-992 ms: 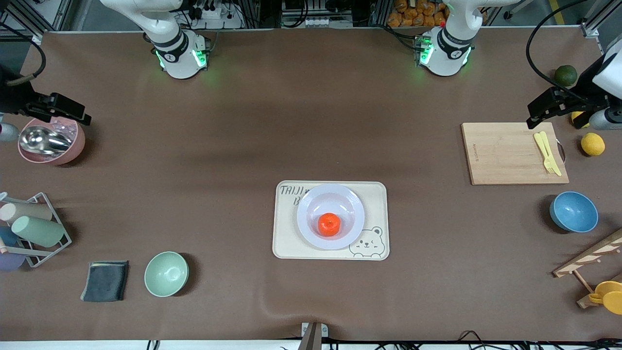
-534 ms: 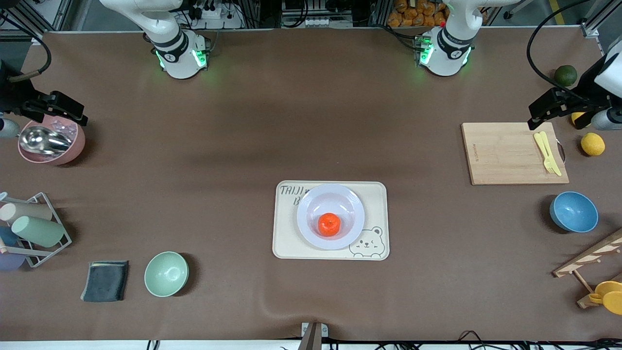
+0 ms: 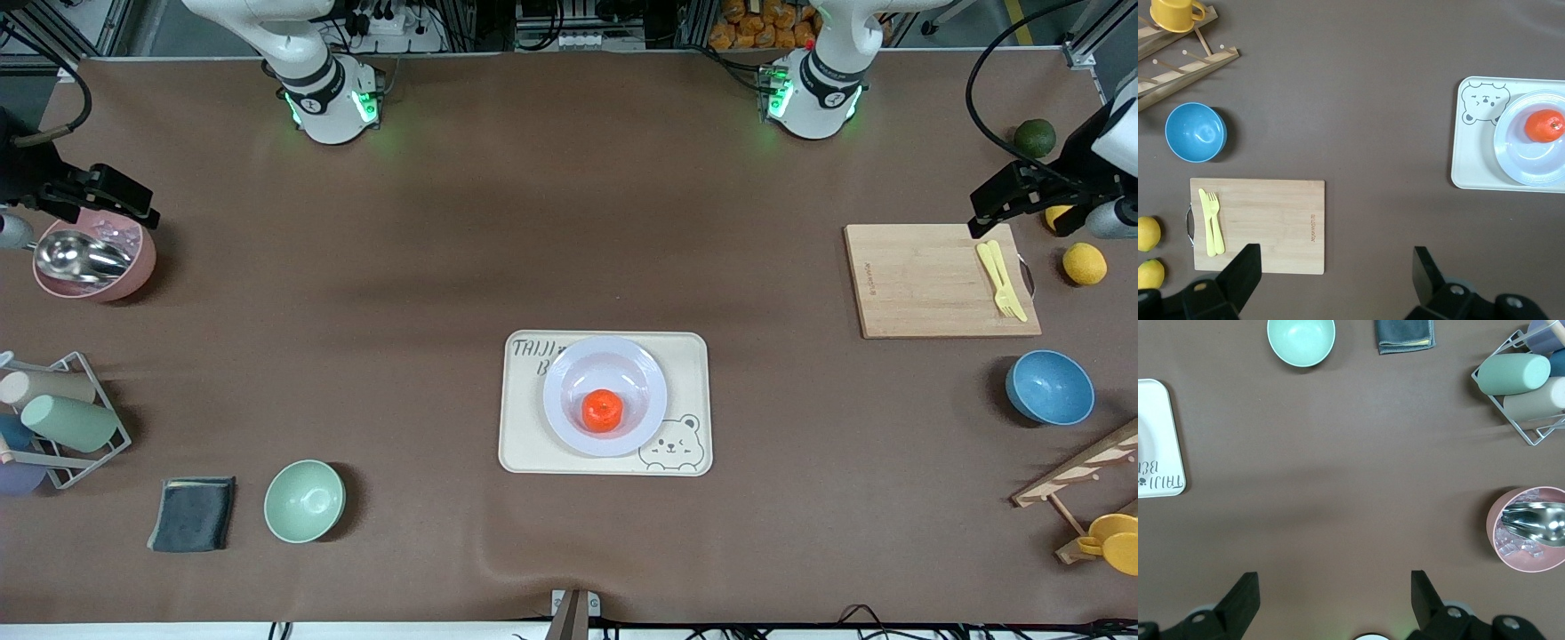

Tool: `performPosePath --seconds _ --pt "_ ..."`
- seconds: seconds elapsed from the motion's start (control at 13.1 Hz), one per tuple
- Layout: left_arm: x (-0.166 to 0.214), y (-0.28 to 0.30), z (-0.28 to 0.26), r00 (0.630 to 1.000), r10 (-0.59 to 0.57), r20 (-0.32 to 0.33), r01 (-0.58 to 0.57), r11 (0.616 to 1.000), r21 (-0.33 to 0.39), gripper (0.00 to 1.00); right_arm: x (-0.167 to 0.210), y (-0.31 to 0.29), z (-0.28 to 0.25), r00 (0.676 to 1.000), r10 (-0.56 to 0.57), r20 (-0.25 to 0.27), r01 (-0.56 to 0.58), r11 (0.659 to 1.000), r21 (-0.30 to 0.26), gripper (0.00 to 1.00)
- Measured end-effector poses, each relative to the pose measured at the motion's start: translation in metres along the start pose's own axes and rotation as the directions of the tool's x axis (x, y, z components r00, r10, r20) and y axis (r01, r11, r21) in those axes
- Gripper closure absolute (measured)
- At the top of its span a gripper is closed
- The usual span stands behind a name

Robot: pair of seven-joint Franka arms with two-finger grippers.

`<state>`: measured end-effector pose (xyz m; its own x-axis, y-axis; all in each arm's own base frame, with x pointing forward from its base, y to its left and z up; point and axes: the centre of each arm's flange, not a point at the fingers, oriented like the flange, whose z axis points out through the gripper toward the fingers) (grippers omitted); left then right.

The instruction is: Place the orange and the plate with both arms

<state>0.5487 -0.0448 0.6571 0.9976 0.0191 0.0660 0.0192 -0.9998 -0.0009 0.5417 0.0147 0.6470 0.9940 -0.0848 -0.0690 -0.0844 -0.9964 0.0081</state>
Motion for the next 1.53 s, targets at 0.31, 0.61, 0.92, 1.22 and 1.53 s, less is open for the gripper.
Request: performPosePath --seconds 0.31,0.61,0.92,1.22,1.53 --pt "0.0 -0.001 -0.001 1.0 -0.001 -0.002 0.001 1.0 0.0 0.0 0.0 0.0 0.0 1.0 0.0 0.004 0.0 1.0 0.0 0.0" --pt "-0.001 -0.001 0.0 1.0 -0.001 0.001 0.001 1.0 0.0 0.0 -0.001 0.0 0.002 1.0 0.0 0.013 0.0 1.0 -0.001 0.0" --pt "-0.003 0.0 0.002 1.0 -0.001 0.003 0.001 1.0 0.001 0.0 -0.002 0.0 0.003 1.0 0.0 0.021 0.0 1.0 -0.002 0.0" --pt "-0.009 0.001 0.003 1.0 0.002 0.004 -0.002 1.0 0.003 0.0 -0.002 0.0 0.004 1.0 0.0 0.027 0.0 1.0 -0.003 0.0" --pt "-0.009 0.003 -0.007 1.0 0.004 -0.029 -0.004 1.0 0.001 0.0 -0.002 0.001 0.004 1.0 0.002 0.03 -0.002 1.0 -0.003 0.0"
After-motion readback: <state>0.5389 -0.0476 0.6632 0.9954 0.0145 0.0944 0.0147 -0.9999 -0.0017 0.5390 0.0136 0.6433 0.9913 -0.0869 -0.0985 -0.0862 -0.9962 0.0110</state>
